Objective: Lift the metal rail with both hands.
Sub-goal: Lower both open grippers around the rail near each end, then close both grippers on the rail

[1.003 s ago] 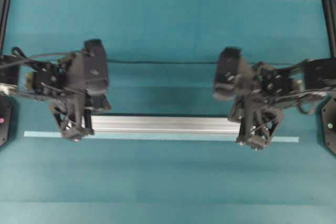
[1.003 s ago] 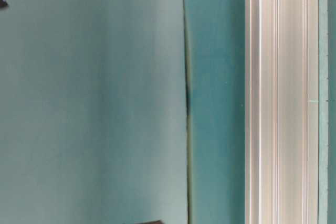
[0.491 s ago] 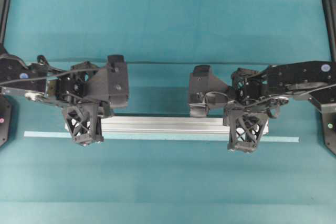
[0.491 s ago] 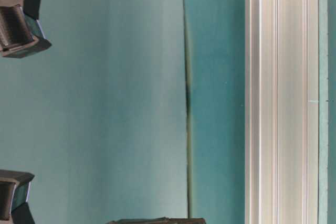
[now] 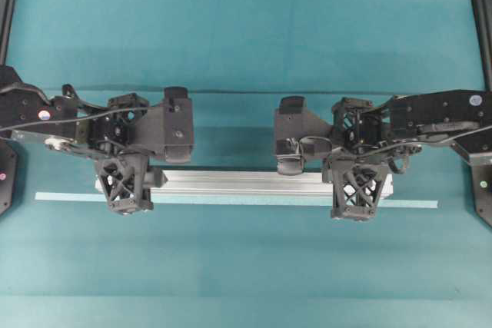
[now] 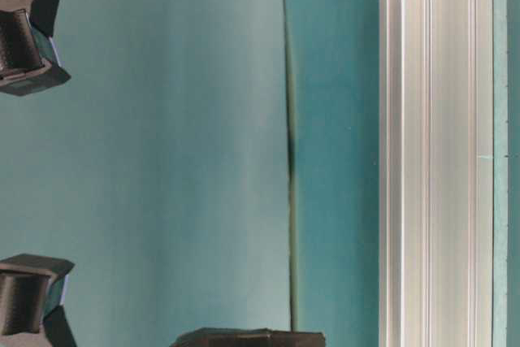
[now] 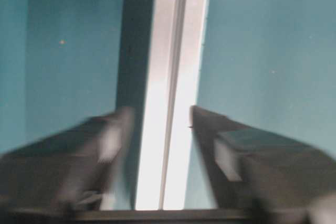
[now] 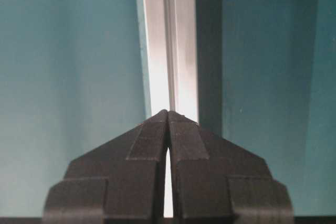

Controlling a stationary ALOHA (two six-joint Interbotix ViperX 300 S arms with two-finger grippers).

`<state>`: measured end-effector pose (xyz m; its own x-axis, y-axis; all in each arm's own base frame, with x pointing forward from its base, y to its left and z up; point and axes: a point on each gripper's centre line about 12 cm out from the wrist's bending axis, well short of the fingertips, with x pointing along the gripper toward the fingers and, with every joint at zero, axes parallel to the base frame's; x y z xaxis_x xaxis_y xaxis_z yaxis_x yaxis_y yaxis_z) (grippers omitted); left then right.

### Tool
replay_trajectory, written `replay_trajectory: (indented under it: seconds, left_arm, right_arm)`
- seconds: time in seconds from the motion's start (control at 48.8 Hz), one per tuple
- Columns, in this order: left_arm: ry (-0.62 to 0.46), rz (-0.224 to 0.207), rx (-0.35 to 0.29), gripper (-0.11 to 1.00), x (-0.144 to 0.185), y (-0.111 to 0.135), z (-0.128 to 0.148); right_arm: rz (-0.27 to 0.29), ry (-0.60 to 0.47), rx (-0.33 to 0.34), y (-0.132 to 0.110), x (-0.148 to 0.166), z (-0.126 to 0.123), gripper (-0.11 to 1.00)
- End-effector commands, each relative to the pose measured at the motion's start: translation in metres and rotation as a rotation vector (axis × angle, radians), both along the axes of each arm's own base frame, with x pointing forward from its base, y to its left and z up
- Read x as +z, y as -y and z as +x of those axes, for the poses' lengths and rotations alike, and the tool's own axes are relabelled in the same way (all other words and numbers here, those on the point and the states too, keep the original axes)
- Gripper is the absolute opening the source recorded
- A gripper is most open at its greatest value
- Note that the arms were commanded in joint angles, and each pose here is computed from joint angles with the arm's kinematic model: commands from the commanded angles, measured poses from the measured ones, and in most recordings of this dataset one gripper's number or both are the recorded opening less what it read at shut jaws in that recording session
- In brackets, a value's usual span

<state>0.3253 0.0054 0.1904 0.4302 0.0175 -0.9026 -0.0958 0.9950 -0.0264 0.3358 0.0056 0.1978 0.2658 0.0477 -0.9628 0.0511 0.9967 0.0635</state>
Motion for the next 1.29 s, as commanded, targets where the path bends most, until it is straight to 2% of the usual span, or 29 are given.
replay_trajectory:
  seconds: [0.0, 0.061, 0.102, 0.184, 0.287, 0.471, 0.799, 0.983, 1.269]
  left_arm:
    - [0.011, 0.002, -0.003, 0.77, 0.002, 0.001, 0.002]
    - [0.009, 0.001, -0.002, 0.89, 0.001, 0.001, 0.003]
    - [0.008, 0.001, 0.0, 0.94, 0.0, 0.001, 0.003]
    - [0.028, 0.001, -0.001, 0.94, 0.001, 0.001, 0.005]
    - [0.043, -0.001, -0.001, 0.94, 0.001, 0.001, 0.006]
    - [0.017, -0.001, -0.004, 0.96, -0.009, 0.002, 0.004]
    - [0.009, 0.0, -0.019, 0.97, -0.026, 0.007, 0.005]
    - [0.002, -0.001, -0.019, 0.97, -0.048, 0.006, 0.004]
    - [0.001, -0.001, -0.025, 0.97, -0.066, 0.007, 0.008]
  right_arm:
    - [-0.002, 0.004, 0.012, -0.001, -0.001, 0.002, 0.24]
    - [0.0, -0.001, 0.008, -0.001, -0.002, 0.002, 0.41]
    - [0.0, -0.003, 0.01, -0.002, -0.003, 0.001, 0.54]
    - [-0.007, -0.019, 0.029, -0.004, -0.009, -0.002, 0.78]
    - [-0.006, -0.019, 0.025, -0.004, -0.011, -0.003, 0.95]
    - [-0.003, 0.017, 0.015, -0.004, -0.012, 0.001, 0.96]
    - [-0.003, 0.014, 0.011, -0.004, -0.031, 0.001, 0.96]
    - [-0.007, 0.006, 0.012, -0.004, -0.049, -0.002, 0.96]
    - [-0.01, 0.034, 0.006, -0.004, -0.074, -0.006, 0.96]
